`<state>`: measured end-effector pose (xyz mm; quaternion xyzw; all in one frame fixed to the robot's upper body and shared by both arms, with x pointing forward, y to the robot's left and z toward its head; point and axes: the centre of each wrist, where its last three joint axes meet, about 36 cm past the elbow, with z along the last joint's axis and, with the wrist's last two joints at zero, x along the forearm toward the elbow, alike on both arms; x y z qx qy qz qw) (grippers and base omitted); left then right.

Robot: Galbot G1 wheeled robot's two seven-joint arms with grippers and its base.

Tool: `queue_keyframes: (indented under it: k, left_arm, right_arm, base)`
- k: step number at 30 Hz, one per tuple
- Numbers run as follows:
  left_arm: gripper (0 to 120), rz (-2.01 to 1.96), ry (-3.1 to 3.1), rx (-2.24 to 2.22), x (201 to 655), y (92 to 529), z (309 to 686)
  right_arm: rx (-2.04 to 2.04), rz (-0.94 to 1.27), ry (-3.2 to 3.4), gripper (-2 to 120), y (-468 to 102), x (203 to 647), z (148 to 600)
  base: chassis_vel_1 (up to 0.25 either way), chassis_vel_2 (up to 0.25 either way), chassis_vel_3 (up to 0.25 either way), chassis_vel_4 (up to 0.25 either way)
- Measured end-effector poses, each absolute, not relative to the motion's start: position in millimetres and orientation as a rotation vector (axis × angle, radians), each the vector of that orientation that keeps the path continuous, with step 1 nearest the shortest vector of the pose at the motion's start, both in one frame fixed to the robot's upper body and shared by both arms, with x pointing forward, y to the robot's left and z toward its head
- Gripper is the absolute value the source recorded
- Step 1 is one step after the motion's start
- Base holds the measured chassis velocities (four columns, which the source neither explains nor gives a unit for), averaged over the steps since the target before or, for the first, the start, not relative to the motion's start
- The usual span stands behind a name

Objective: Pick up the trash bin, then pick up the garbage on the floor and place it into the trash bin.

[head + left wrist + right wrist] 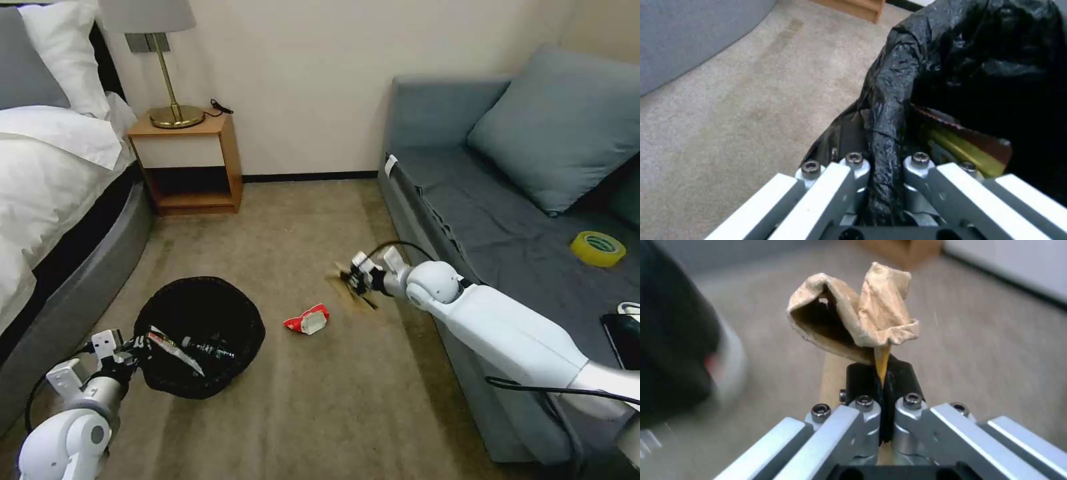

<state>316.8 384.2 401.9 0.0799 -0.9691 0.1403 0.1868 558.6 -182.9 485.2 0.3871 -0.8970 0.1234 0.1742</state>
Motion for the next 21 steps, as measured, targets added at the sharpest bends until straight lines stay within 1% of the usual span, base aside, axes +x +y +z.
queue_keyframes:
  k: [2, 3, 6, 9, 10, 11, 12, 15, 17, 21]
  left_arm:
    - [3, 0.395, -2.729, 0.219, 316.8, 381.0, 402.6]
    - [3, 0.395, -2.729, 0.219, 316.8, 381.0, 402.6]
    - [3, 0.388, -2.724, 0.212, 317.4, 377.2, 401.3]
    - [3, 0.387, -2.723, 0.209, 317.7, 375.9, 400.8]
    - [3, 0.387, -2.722, 0.204, 318.4, 375.0, 400.7]
    - [3, 0.387, -2.722, 0.204, 318.4, 375.0, 400.7]
    - [3, 0.386, -2.723, 0.2, 319.5, 375.7, 401.7]
    - [3, 0.388, -2.725, 0.195, 322.2, 378.5, 403.0]
    - [3, 0.389, -2.725, 0.193, 322.8, 379.3, 403.3]
    - [3, 0.406, -2.728, 0.183, 326.1, 383.9, 405.4]
  right_arm:
    - [1.157, 0.248, -2.609, 0, -166.2, 545.0, 507.6]
    - [1.157, 0.248, -2.609, 0, -166.2, 545.0, 507.6]
    - [1.266, 0.14, -2.657, 0, -139.8, 525.3, 541.3]
    - [1.324, 0.104, -2.652, 0, -125.8, 514.1, 552.1]
    - [1.424, 0.059, -2.616, 0, -102.5, 496.0, 562.6]
    - [1.424, 0.059, -2.616, 0, -102.5, 496.0, 562.6]
    - [1.494, 0.054, -2.573, 0, -85.1, 483.9, 563.8]
    - [1.588, 0.064, -2.499, 0, -57.4, 468.2, 556.9]
    - [1.61, 0.065, -2.478, 0, -49.6, 464.3, 554.1]
    - [1.726, 0.08, -2.371, 0, 10.1, 445.5, 529.9]
  base:
    - [0.0, 0.0, 0.0, 0.0]
    - [0.0, 0.0, 0.0, 0.0]
    - [0.0, 0.0, 0.0, 0.0]
    - [0.0, 0.0, 0.0, 0.0]
    - [0.0, 0.0, 0.0, 0.0]
    - [0.0, 0.0, 0.0, 0.0]
    - [0.0, 0.0, 0.0, 0.0]
    - [0.0, 0.0, 0.0, 0.0]
    - [0.0, 0.0, 0.0, 0.0]
    - [0.0, 0.0, 0.0, 0.0]
